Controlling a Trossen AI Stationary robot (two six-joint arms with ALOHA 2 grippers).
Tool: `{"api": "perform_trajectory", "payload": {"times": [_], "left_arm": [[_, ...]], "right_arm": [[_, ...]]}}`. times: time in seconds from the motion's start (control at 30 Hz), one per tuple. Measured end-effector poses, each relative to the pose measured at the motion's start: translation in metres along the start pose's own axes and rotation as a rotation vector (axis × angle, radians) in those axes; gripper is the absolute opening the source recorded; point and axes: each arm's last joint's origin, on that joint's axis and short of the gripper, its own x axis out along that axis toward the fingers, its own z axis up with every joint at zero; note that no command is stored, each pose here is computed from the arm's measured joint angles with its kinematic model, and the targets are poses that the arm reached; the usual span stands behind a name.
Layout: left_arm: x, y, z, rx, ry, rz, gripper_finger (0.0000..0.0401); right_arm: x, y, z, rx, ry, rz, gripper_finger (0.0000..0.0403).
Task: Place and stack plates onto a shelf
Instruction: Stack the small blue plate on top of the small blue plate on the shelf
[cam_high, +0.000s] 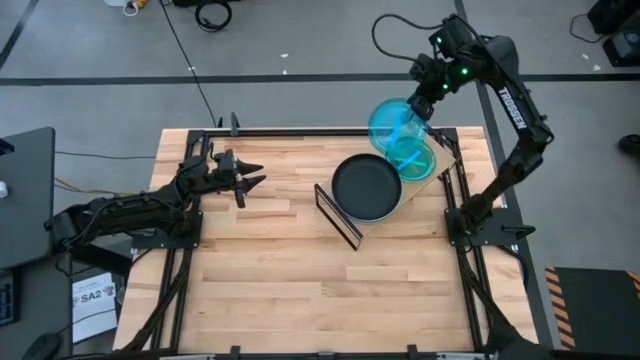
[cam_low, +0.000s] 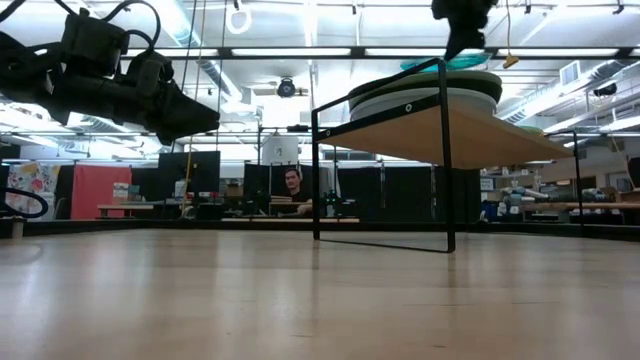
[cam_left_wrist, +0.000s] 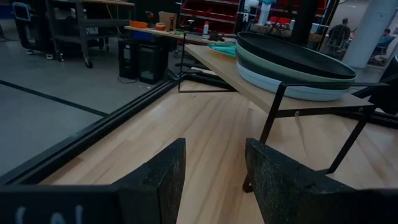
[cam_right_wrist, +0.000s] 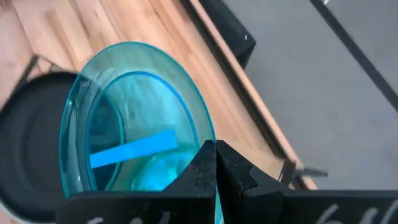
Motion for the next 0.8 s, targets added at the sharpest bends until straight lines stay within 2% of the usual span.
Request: {"api": "perform_trajectory", "payload": {"times": [0.2,0.37,0.8], "left_arm": [[0.000,0.000,0.000,0.000,0.000,0.000,0.0172],[0.000,0.000,0.000,0.000,0.000,0.000,0.0172],[0.000,0.000,0.000,-0.001,0.000,0.000,0.0172]], "right_arm": [[-0.003,0.000,-0.027,0.043,0.074,-0.089,0.0007],[-0.004,-0.005,-0.049,0.137,0.106,-0.146,0.0007],[0.031,-0.014,-0.086,0.214,0.197,-0.145,0.0009]]}}
